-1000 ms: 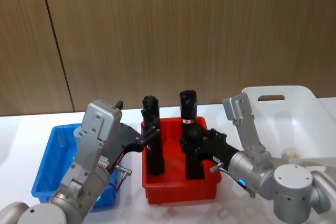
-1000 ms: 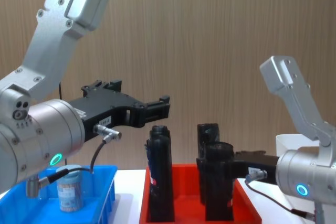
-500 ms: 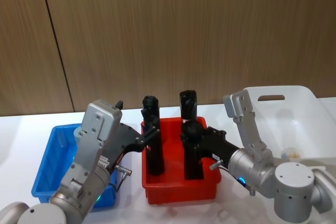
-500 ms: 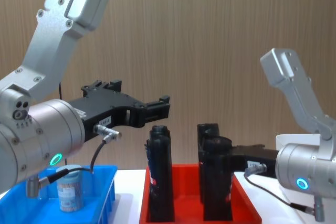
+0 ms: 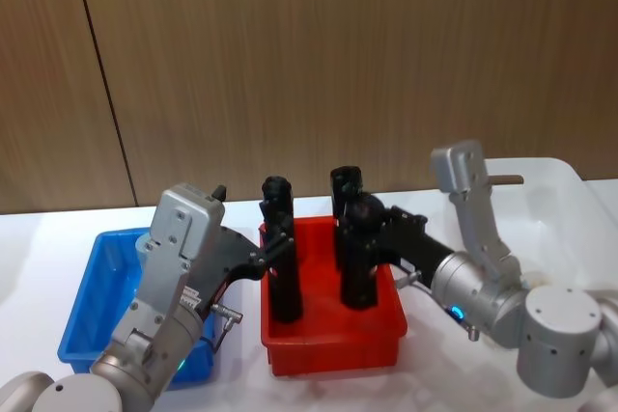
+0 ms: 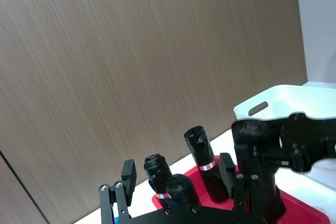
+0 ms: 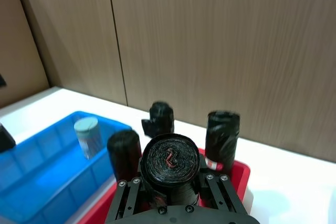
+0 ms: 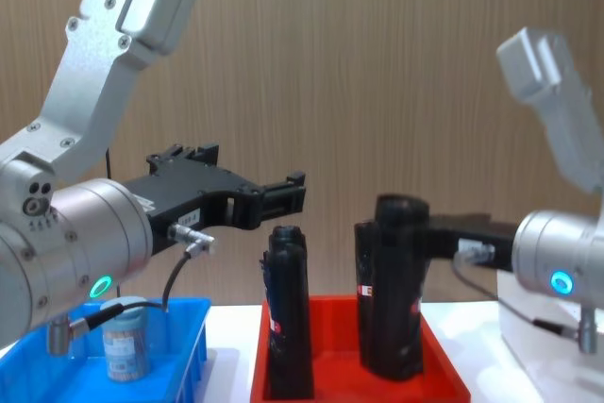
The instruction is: Pick the cotton swabs from the blue box and place them into the white box.
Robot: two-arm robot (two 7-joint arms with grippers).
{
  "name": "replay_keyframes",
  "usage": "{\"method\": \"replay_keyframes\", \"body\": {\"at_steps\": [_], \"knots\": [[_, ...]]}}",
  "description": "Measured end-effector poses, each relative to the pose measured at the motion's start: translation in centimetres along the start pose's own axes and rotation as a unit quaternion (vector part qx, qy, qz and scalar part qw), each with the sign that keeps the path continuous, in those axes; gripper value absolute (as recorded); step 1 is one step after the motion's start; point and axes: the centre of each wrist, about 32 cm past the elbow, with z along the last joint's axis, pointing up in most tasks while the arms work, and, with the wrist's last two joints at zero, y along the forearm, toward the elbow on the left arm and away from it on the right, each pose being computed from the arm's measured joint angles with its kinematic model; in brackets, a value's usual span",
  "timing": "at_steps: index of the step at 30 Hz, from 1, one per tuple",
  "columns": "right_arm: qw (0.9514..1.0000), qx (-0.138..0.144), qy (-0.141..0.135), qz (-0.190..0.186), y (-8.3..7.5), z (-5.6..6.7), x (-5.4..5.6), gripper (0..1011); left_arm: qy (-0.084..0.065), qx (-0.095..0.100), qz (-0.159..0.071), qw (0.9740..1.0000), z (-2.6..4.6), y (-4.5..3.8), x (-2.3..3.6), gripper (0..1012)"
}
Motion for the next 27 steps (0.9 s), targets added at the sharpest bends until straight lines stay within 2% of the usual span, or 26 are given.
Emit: {"method": "replay_keyframes", "body": {"at_steps": [7, 13, 19, 27], "knots": [[0.9993, 0.035, -0.003, -0.015, -0.9, 2.1, 0.7, 498, 0.0, 0.0, 0.0, 1.0, 0.0, 0.0, 0.0, 1004], [0.9979, 0.056, -0.007, -0.031, -1.6, 3.4, 1.4, 498, 0.0, 0.0, 0.0, 1.0, 0.0, 0.0, 0.0, 1004], [0.9952, 0.077, -0.012, -0.058, -2.4, 4.8, 2.8, 498, 0.0, 0.0, 0.0, 1.0, 0.0, 0.0, 0.0, 1004], [0.9914, 0.091, -0.017, -0.092, -3.1, 5.8, 4.5, 498, 0.0, 0.0, 0.0, 1.0, 0.0, 0.0, 0.0, 1004]]}}
